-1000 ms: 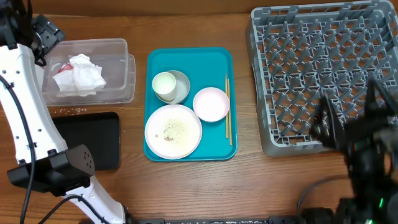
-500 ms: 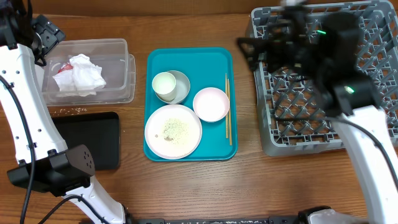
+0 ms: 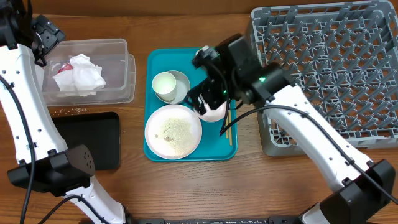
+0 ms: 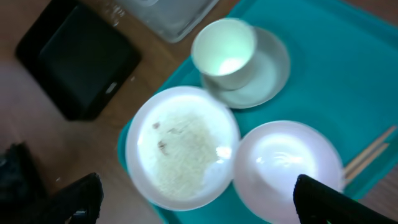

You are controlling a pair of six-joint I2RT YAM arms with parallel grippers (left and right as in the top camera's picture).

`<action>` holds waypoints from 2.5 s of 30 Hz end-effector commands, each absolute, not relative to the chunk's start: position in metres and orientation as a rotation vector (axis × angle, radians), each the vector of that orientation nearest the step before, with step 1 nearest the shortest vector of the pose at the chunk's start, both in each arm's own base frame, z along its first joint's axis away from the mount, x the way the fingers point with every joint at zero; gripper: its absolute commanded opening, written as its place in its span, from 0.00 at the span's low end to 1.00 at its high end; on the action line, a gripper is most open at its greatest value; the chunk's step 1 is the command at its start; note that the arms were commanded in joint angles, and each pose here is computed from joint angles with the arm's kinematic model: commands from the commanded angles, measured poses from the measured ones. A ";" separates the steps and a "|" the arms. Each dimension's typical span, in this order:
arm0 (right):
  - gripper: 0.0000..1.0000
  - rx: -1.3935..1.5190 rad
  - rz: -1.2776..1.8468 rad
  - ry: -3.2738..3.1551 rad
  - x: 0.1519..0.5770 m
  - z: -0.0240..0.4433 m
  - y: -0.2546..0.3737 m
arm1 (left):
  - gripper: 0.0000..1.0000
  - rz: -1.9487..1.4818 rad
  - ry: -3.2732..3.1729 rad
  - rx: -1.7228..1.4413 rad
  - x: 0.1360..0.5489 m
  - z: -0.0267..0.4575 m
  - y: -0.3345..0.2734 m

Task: Sort waste into correct bins and load items into the dishwasher
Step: 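Lower the right gripper and grasp the rim of the pink bowl, then lift the pink bowl and carry it right to the gray dish rack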

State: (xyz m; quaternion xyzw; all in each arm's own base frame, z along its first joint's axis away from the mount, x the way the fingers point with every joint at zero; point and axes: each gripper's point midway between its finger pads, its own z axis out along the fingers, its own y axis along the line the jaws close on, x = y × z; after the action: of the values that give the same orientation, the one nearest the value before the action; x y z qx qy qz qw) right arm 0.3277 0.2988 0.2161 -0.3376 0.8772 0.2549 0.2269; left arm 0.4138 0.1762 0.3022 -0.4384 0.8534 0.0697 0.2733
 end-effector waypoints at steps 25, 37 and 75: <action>0.70 -0.033 0.366 2.765 0.383 0.109 0.290 | 1.00 0.196 2.311 -1.168 0.415 0.299 0.176; 0.70 -0.126 0.168 2.787 0.377 0.062 0.298 | 1.00 0.197 2.311 -1.168 0.415 0.299 0.177; 0.47 -0.249 0.113 2.752 0.367 0.037 0.311 | 1.00 0.196 2.311 -1.168 0.415 0.299 0.176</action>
State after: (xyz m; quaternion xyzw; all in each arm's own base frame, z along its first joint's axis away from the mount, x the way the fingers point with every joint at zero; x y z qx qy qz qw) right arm 0.3636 0.3156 0.0399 -0.0907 0.9777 0.0520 0.1819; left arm 0.4138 0.1762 0.3022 -0.4384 0.8534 0.0697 0.2733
